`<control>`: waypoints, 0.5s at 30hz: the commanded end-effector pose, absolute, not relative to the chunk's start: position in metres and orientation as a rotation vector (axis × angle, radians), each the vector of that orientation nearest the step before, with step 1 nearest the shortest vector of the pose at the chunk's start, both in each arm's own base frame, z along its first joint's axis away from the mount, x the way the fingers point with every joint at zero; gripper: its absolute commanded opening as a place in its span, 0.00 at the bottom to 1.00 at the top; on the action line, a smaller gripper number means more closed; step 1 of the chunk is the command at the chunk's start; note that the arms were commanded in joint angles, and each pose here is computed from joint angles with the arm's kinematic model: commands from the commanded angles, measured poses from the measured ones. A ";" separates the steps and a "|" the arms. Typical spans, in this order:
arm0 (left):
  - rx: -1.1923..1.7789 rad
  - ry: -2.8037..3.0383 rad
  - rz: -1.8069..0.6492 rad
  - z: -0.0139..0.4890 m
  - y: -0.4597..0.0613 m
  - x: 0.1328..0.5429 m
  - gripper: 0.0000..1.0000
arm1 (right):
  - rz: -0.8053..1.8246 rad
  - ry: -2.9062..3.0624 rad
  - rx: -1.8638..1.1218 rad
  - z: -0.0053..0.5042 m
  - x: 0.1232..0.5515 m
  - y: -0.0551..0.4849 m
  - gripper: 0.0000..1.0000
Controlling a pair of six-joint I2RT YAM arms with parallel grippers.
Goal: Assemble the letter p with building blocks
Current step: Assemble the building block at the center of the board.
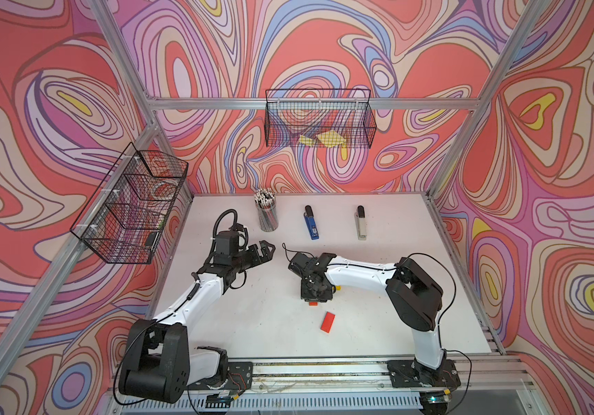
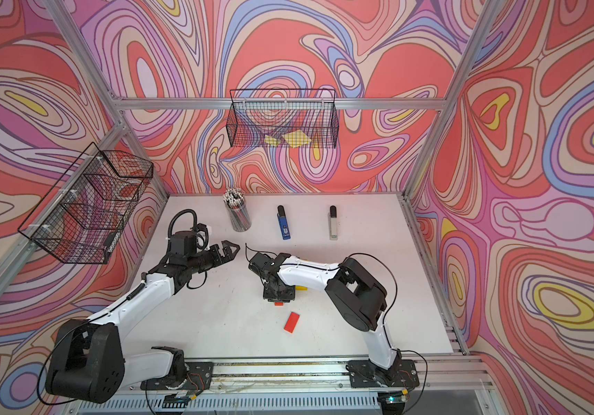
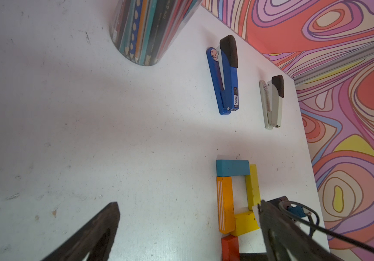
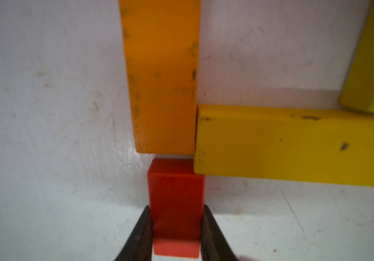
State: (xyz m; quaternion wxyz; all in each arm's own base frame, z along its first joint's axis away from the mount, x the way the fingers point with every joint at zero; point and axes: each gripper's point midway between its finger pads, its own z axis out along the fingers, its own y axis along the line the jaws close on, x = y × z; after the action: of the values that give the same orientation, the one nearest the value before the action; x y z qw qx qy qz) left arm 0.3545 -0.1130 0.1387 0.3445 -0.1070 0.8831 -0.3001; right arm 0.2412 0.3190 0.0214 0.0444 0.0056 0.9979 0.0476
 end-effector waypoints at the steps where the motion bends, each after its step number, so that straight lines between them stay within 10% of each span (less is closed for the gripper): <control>1: -0.275 2.283 -0.787 0.139 -0.113 0.358 0.99 | 0.119 3.058 0.014 0.010 0.244 0.318 0.06; 15: -0.264 2.282 -0.805 0.141 -0.115 0.357 0.99 | 0.157 2.955 -0.041 0.048 0.241 0.329 0.57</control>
State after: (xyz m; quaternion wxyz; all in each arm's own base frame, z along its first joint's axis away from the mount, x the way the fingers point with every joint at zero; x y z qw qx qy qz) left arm 0.3539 -0.1147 0.1382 0.3414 -0.1048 0.8831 -0.3043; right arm 0.2392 0.3258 0.0248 0.0604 -0.0065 0.9969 0.0493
